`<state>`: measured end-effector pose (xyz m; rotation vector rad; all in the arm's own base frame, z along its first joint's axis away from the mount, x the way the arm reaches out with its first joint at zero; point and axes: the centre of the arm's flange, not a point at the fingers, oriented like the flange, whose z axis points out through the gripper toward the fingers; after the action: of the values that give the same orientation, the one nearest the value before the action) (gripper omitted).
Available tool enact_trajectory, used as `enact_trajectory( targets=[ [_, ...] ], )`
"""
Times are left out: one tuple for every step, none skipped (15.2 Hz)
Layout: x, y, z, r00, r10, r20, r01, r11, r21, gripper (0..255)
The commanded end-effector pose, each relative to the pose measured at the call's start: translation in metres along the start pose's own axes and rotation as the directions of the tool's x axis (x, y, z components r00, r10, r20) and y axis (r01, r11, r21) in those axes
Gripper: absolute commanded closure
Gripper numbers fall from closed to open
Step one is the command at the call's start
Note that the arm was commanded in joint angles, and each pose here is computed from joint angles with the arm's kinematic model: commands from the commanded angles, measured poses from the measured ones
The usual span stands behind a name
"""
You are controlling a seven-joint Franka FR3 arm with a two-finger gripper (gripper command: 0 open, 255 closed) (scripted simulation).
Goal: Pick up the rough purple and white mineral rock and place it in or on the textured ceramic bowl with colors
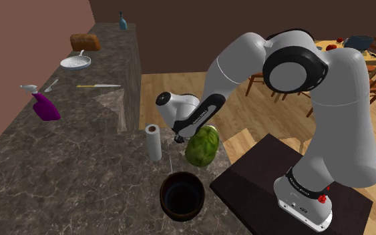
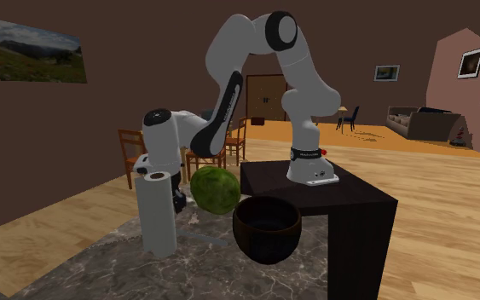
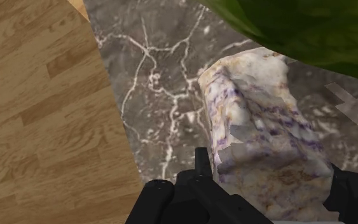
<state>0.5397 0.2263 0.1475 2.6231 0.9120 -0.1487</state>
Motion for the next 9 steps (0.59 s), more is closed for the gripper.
enact_trajectory(
  targets=[
    [-0.002,0.003,-0.009,1.0,0.0,0.0,0.0,1.0,0.0,255],
    [-0.003,0.004,-0.014,1.0,0.0,0.0,0.0,1.0,0.0,255],
    [-0.004,0.006,-0.019,1.0,0.0,0.0,0.0,1.0,0.0,255],
    [-0.005,0.008,-0.024,1.0,0.0,0.0,0.0,1.0,0.0,255],
    [-0.007,0.009,-0.029,1.0,0.0,0.0,0.0,1.0,0.0,255],
    [-0.008,0.011,-0.033,1.0,0.0,0.0,0.0,1.0,0.0,255],
    [-0.009,0.012,-0.038,1.0,0.0,0.0,0.0,1.0,0.0,255],
    [-0.01,0.014,-0.043,1.0,0.0,0.0,0.0,1.0,0.0,255],
    [-0.011,0.016,-0.048,1.0,0.0,0.0,0.0,1.0,0.0,255]
  ],
)
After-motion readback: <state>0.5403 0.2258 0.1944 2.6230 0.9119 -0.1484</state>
